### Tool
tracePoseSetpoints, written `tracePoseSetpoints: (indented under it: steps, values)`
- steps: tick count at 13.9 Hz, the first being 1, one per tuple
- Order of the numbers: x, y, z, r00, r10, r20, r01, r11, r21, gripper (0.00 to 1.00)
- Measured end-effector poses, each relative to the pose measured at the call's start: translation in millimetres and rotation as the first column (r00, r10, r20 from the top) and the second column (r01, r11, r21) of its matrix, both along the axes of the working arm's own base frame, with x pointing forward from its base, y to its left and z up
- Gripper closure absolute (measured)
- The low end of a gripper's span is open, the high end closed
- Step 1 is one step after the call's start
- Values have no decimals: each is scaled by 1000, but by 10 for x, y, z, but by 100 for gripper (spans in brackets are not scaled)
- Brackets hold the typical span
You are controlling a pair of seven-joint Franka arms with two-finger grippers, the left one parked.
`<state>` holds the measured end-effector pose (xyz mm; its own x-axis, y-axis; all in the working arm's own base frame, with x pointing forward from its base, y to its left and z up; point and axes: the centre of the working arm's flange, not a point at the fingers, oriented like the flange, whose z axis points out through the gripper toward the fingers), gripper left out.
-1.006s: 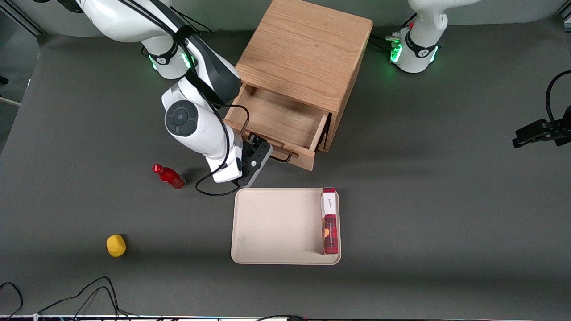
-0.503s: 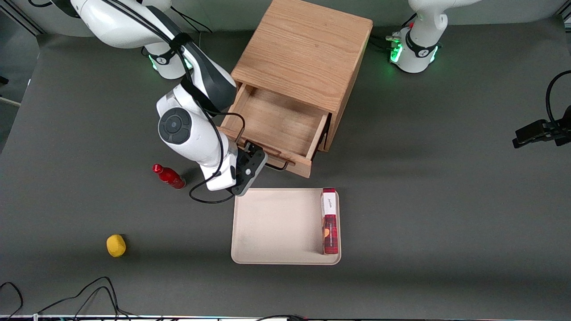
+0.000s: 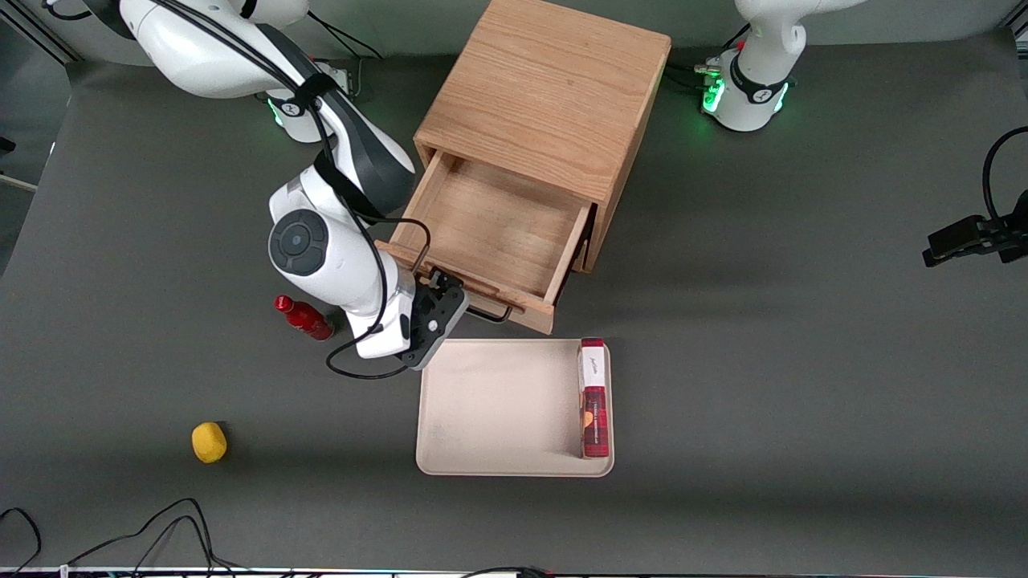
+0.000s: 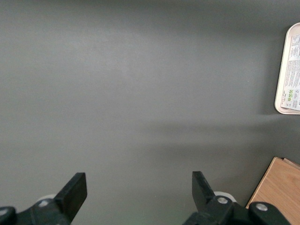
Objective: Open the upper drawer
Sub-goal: 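Pull the upper drawer outward by its handle with the right gripper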
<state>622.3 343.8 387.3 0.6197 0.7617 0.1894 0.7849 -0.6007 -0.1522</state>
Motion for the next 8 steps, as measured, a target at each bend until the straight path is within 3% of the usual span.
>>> tracePoseSetpoints:
  steps: [8]
  values:
    - [263,-135,-20,1000,-23,8,23,1000,0,0]
